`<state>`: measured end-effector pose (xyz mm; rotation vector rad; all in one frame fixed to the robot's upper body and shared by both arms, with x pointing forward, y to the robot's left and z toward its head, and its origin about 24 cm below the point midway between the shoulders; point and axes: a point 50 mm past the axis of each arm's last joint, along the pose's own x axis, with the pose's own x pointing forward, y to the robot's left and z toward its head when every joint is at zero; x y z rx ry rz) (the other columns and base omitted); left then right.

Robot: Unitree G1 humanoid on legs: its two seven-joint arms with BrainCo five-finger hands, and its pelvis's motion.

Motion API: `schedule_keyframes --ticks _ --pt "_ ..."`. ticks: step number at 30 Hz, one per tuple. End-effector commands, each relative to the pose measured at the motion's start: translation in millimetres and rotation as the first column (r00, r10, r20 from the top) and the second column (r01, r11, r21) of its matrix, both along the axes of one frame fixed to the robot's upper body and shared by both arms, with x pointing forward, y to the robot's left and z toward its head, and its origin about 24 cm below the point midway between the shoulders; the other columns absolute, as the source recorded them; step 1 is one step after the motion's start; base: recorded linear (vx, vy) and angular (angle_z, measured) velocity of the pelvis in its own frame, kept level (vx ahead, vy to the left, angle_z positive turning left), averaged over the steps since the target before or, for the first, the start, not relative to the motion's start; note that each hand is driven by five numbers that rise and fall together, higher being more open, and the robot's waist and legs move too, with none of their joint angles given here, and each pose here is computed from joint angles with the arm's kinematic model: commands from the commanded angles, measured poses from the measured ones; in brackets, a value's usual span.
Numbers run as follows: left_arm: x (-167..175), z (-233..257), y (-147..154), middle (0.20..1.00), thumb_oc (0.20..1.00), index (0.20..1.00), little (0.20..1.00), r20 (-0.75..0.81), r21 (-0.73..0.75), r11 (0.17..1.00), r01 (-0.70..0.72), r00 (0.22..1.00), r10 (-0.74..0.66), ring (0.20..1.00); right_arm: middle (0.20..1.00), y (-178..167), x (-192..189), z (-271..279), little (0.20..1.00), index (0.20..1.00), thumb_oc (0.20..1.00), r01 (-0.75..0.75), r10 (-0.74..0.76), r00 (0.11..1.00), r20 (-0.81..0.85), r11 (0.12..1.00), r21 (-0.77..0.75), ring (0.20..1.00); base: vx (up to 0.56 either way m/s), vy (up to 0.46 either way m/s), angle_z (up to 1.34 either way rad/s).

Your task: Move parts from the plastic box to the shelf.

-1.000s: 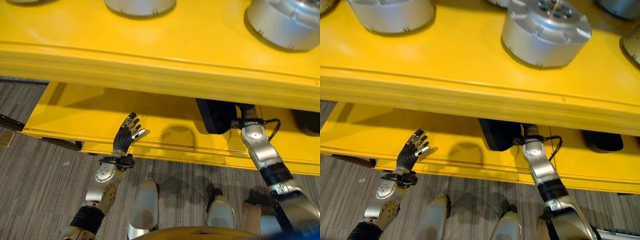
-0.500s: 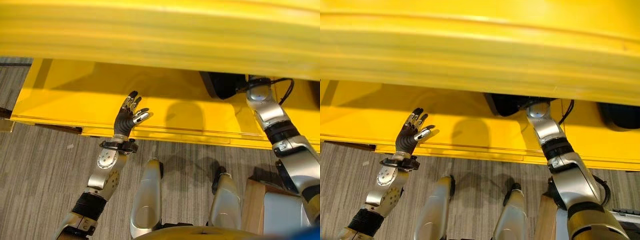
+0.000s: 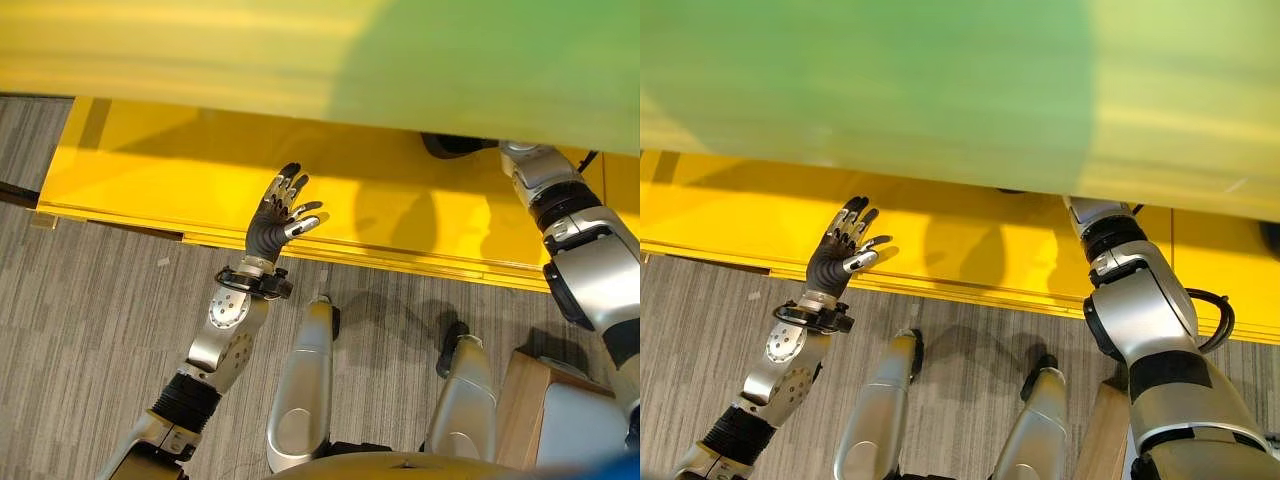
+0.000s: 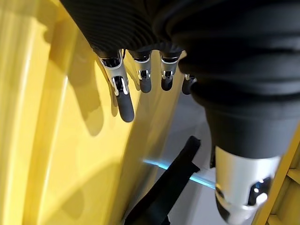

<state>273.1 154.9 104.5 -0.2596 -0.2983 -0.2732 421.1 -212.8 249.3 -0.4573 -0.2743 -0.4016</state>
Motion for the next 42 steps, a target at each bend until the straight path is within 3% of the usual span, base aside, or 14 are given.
schedule_keyframes --ticks 1,19,33,42 --pt "-10 -30 -5 1.0 1.0 1.0 1.0 -0.156 0.038 0.999 0.021 0.988 -0.014 1.0 0.2 -17 -3 26 0.2 0.2 0.2 0.07 -0.073 0.996 0.055 0.996 0.057 0.2 0.08 -0.03 0.03" --pt "-6 -27 -9 1.0 1.0 1.0 1.0 -0.141 0.039 0.999 0.016 0.99 -0.01 1.0 0.2 -46 -8 -20 0.2 0.2 0.2 0.198 -0.194 0.973 -0.124 0.98 0.022 0.2 0.0 -0.001 0.01" --pt "-11 -36 -4 1.0 1.0 1.0 1.0 -0.183 0.041 0.999 0.031 0.983 -0.023 1.0 0.2 -64 -14 -36 0.2 0.2 0.2 0.238 -0.234 0.957 -0.17 0.971 0.005 0.2 -0.07 0.007 -0.03" --pt "-19 -43 -2 1.0 1.0 1.0 1.0 -0.216 0.067 0.996 0.065 0.975 -0.049 1.0 0.2 -72 -18 -46 0.2 0.2 0.2 0.257 -0.288 0.926 -0.243 0.955 -0.15 0.2 -0.02 0.005 -0.06"
